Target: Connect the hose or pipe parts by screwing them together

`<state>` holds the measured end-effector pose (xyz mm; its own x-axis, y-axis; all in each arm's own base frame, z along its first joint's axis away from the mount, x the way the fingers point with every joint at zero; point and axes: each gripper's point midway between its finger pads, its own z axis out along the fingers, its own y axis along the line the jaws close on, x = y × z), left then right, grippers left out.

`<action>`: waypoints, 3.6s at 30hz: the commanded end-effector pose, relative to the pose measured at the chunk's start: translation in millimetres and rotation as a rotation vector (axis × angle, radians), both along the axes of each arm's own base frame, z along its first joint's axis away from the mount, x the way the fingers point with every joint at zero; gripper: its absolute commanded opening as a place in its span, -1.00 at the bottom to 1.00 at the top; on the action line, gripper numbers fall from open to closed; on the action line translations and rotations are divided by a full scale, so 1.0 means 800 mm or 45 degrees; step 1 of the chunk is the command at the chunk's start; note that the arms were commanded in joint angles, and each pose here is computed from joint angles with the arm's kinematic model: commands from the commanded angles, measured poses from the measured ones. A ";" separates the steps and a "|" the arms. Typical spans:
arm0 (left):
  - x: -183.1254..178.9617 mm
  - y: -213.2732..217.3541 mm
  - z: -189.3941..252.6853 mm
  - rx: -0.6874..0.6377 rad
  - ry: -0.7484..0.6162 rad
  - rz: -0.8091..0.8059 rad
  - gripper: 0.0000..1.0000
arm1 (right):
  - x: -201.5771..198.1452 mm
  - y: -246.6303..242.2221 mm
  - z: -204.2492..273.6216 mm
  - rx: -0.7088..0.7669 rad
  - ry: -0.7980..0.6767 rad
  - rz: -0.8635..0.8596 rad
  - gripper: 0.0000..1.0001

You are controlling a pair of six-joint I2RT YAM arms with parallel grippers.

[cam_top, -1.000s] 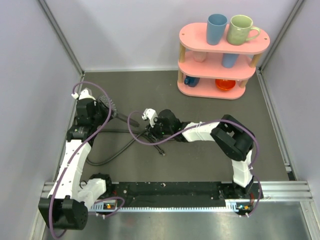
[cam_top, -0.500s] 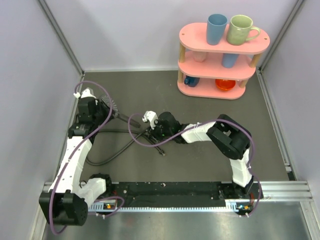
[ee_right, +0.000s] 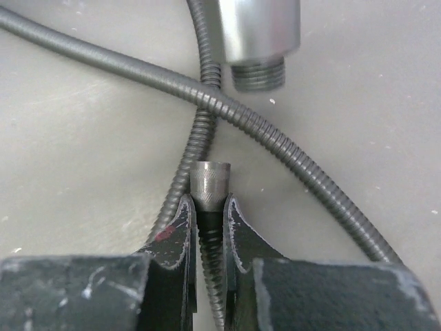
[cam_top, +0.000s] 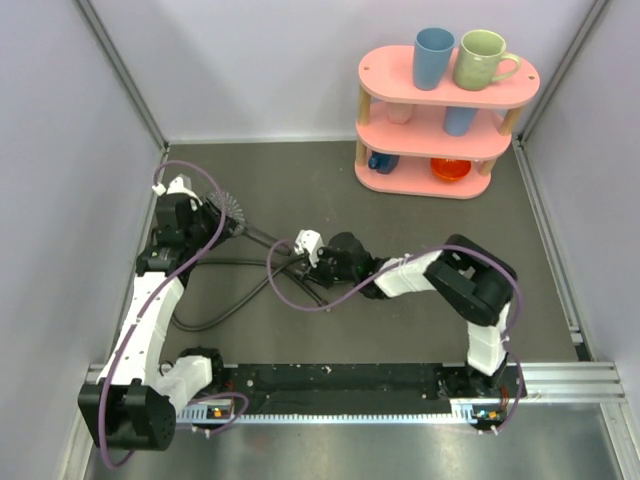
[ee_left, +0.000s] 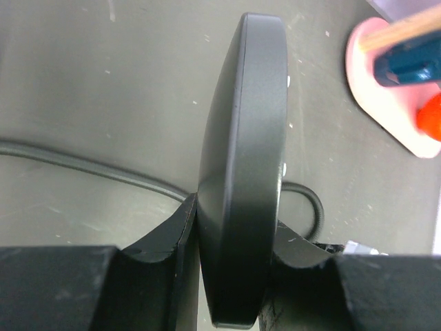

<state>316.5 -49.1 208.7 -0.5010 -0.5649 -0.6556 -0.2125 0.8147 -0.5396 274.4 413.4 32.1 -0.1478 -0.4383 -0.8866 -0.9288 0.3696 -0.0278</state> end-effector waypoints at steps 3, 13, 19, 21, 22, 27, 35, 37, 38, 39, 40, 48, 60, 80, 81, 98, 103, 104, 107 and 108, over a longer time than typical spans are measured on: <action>-0.013 -0.046 0.085 -0.187 -0.220 -0.223 -1.00 | -0.021 -0.010 0.157 0.399 -0.318 0.019 -1.00; -0.051 -0.091 0.116 -0.364 -0.288 -0.481 -1.00 | -0.047 -0.092 0.201 0.436 -0.509 -0.087 -1.00; -0.060 -0.099 0.126 -0.484 -0.301 -0.475 -1.00 | -0.054 -0.124 0.208 0.387 -0.592 -0.131 -1.00; -0.062 -0.102 0.128 -0.516 -0.303 -0.484 -1.00 | -0.054 -0.132 0.210 0.385 -0.617 -0.145 -1.00; -0.063 -0.104 0.131 -0.532 -0.305 -0.491 -1.00 | -0.057 -0.136 0.210 0.366 -0.634 -0.138 -1.00; -0.063 -0.104 0.139 -0.511 -0.335 -0.504 -1.00 | -0.062 -0.143 0.215 0.334 -0.672 -0.106 -1.00; -0.067 -0.106 0.137 -0.519 -0.340 -0.518 -1.00 | -0.073 -0.138 0.235 0.392 -0.699 -0.054 -1.00; -0.066 -0.106 0.130 -0.521 -0.322 -0.515 -1.00 | -0.073 -0.134 0.238 0.390 -0.703 -0.042 -1.00; -0.066 -0.106 0.129 -0.526 -0.320 -0.517 -1.00 | -0.073 -0.133 0.238 0.382 -0.705 -0.040 -1.00; -0.066 -0.107 0.129 -0.534 -0.318 -0.520 -1.00 | -0.073 -0.130 0.235 0.370 -0.701 -0.031 -1.00; -0.066 -0.108 0.126 -0.541 -0.311 -0.521 -1.00 | -0.075 -0.126 0.240 0.375 -0.708 -0.021 -1.00; -0.066 -0.110 0.111 -0.546 -0.286 -0.536 -1.00 | -0.072 -0.117 0.254 0.375 -0.733 -0.030 -1.00; -0.068 -0.110 0.090 -0.521 -0.179 -0.554 -1.00 | -0.066 -0.108 0.262 0.273 -0.817 -0.028 -1.00; -0.084 -0.136 0.097 -0.644 -0.217 -0.777 -1.00 | -0.074 -0.076 0.289 0.489 -0.701 -0.002 -1.00; -0.087 -0.138 0.096 -0.651 -0.230 -0.796 -1.00 | -0.073 -0.078 0.291 0.503 -0.690 -0.003 -1.00; -0.126 -0.156 0.110 -0.686 -0.467 -1.115 -1.00 | -0.076 -0.100 0.323 0.746 -0.523 0.085 -1.00; -0.130 -0.159 0.108 -0.574 -0.549 -1.203 -1.00 | -0.081 -0.098 0.326 0.763 -0.467 0.163 -1.00; -0.130 -0.162 0.107 -0.560 -0.558 -1.221 -1.00 | -0.079 -0.098 0.325 0.767 -0.445 0.169 -1.00; -0.137 -0.173 0.104 -0.494 -0.595 -1.319 -1.00 | -0.083 -0.096 0.327 0.776 -0.401 0.234 -1.00; -0.141 -0.178 0.100 -0.499 -0.560 -1.343 -1.00 | -0.086 -0.096 0.326 0.777 -0.395 0.257 -1.00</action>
<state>267.4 -148.2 289.0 -0.5009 -0.4694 -0.7271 0.5604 0.4644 -0.6858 228.4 313.2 193.9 0.0369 -0.1223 -0.9918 -0.9190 0.3856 -0.0817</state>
